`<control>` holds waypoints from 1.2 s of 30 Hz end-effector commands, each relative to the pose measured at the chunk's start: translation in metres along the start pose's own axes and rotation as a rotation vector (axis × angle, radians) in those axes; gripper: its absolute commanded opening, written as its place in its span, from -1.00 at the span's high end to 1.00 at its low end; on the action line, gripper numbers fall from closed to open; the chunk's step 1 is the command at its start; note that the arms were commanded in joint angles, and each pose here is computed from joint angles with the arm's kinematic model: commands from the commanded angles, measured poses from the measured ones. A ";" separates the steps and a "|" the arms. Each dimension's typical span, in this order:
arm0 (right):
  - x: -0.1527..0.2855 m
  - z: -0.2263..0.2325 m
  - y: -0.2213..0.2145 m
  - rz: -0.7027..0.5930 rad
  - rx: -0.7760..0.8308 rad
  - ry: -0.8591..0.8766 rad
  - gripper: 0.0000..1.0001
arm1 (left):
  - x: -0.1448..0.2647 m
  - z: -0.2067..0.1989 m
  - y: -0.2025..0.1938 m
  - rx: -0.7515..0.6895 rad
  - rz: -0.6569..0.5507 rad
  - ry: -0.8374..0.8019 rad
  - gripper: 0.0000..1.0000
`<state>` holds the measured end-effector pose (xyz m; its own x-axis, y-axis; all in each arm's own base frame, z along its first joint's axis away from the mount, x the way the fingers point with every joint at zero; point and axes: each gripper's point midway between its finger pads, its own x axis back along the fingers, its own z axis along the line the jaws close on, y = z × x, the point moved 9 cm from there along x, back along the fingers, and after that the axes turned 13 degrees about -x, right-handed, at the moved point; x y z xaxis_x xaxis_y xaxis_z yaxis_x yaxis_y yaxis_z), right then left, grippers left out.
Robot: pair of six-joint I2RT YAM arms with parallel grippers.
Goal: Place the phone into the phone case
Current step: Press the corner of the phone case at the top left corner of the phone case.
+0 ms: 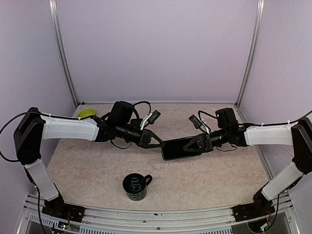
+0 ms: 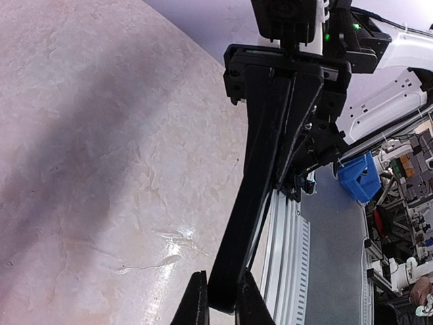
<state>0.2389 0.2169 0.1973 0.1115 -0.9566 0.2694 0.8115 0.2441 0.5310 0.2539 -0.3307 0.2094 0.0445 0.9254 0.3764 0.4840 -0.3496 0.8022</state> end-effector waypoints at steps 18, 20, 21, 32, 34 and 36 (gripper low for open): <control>0.001 0.011 0.011 -0.028 0.091 0.022 1.00 | 0.022 0.007 -0.006 0.139 -0.128 -0.104 0.41; 0.003 0.017 0.014 -0.038 0.100 0.038 1.00 | 0.019 0.004 -0.007 0.131 -0.123 -0.109 0.35; 0.004 0.020 0.016 -0.042 0.106 0.047 1.00 | 0.018 0.003 -0.006 0.127 -0.121 -0.110 0.32; 0.015 0.043 0.036 -0.152 0.160 -0.006 1.00 | 0.003 -0.007 -0.004 0.087 -0.085 -0.116 0.20; 0.016 0.045 0.037 -0.162 0.160 -0.002 1.00 | 0.000 -0.007 -0.005 0.089 -0.082 -0.114 0.20; 0.015 0.045 0.038 -0.164 0.156 0.003 1.00 | -0.002 -0.006 -0.005 0.089 -0.088 -0.111 0.21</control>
<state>0.2394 0.2179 0.2261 0.0264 -0.9700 0.2417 0.7813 0.1708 0.6003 0.2441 -0.3247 0.1996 0.1041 0.9590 0.2635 0.5974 -0.2721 0.7544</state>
